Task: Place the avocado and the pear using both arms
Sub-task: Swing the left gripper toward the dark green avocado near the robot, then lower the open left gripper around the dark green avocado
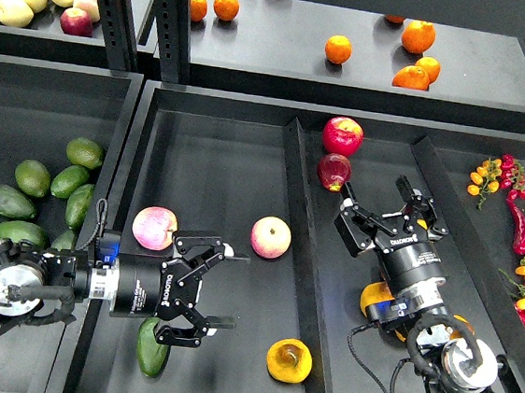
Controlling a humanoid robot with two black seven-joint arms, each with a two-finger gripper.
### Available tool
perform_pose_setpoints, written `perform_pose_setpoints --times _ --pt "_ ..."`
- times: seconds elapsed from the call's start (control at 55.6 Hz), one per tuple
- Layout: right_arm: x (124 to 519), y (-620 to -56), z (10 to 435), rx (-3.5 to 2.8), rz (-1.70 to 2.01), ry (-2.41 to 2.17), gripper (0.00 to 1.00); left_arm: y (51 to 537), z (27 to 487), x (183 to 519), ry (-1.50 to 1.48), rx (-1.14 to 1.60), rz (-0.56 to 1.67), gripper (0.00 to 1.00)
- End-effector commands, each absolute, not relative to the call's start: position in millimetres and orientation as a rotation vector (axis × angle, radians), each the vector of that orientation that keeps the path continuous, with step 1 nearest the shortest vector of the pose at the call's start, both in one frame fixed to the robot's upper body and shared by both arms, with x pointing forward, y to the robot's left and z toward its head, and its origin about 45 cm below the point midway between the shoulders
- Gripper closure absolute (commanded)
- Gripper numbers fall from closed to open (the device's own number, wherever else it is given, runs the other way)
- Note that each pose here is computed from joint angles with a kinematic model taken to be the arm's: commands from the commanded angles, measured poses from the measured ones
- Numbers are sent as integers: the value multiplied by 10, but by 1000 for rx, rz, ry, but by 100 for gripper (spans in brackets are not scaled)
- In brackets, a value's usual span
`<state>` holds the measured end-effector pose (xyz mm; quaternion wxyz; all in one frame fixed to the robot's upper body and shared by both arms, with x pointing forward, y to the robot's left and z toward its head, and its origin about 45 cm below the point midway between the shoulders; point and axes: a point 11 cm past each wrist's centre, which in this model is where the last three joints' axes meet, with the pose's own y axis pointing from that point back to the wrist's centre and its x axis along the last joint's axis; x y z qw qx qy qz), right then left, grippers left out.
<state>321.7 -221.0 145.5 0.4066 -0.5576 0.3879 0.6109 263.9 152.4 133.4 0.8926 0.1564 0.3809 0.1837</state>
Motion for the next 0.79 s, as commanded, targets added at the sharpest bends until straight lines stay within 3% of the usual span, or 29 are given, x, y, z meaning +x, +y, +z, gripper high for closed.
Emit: perform_pose_setpoints --times 0.0,0.414,0.774 --pt "3317 -2183 1500 -1414 1553 985 0 1711 1367 2737 696 490 359 1" --pt "3430 -2132 1565 -1441 1552 975 0 1955 1248 2688 479 993 163 1" --pt "3427 -2112 1546 -1448 1557 969 0 2014 1073 2874 382 1187 138 1"
